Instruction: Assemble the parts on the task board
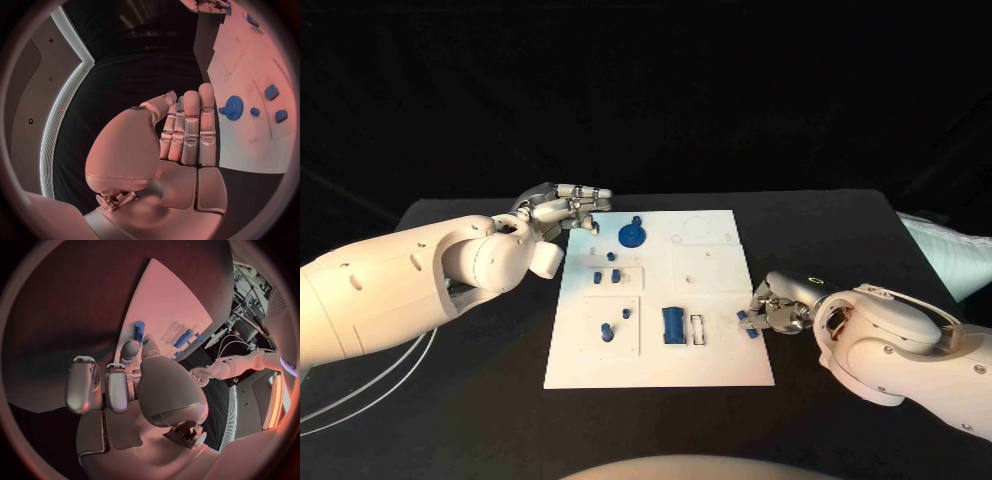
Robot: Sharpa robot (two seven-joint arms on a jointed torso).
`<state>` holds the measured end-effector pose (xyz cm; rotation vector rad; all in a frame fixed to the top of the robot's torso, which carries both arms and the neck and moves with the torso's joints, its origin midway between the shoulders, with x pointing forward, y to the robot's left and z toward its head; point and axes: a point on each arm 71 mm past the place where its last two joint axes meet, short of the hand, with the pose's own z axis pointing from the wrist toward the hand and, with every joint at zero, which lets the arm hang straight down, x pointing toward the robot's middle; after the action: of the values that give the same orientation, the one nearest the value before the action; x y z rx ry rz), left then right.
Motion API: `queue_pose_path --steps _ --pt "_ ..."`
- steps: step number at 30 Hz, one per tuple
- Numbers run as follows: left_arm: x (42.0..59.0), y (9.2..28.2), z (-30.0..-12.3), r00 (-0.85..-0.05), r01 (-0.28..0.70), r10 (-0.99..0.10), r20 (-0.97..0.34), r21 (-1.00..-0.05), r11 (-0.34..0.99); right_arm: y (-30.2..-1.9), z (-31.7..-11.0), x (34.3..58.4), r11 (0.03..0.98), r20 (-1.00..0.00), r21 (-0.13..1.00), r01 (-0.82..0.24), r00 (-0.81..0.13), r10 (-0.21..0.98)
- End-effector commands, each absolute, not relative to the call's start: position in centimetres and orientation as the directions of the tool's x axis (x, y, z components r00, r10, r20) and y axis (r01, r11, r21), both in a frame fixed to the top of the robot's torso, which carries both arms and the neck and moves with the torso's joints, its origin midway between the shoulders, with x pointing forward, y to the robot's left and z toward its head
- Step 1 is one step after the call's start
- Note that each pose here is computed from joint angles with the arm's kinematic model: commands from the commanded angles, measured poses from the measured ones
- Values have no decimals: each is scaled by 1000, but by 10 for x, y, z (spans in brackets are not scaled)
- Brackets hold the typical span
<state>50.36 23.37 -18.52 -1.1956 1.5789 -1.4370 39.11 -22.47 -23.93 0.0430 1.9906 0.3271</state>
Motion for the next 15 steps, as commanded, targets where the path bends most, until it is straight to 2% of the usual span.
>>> queue_pose_path --steps 1,9,15 --pt "503 232 -184 -359 -175 -928 99 -984 -37 -222 -248 387 971 -881 190 -143 -461 104" --pt "503 233 -184 -358 -177 -929 98 -984 -36 -214 -253 385 970 -885 70 -232 -464 -47" --pt "503 233 -184 -359 -179 -928 99 -983 -35 -210 -255 384 953 -888 -42 -299 -427 -173"
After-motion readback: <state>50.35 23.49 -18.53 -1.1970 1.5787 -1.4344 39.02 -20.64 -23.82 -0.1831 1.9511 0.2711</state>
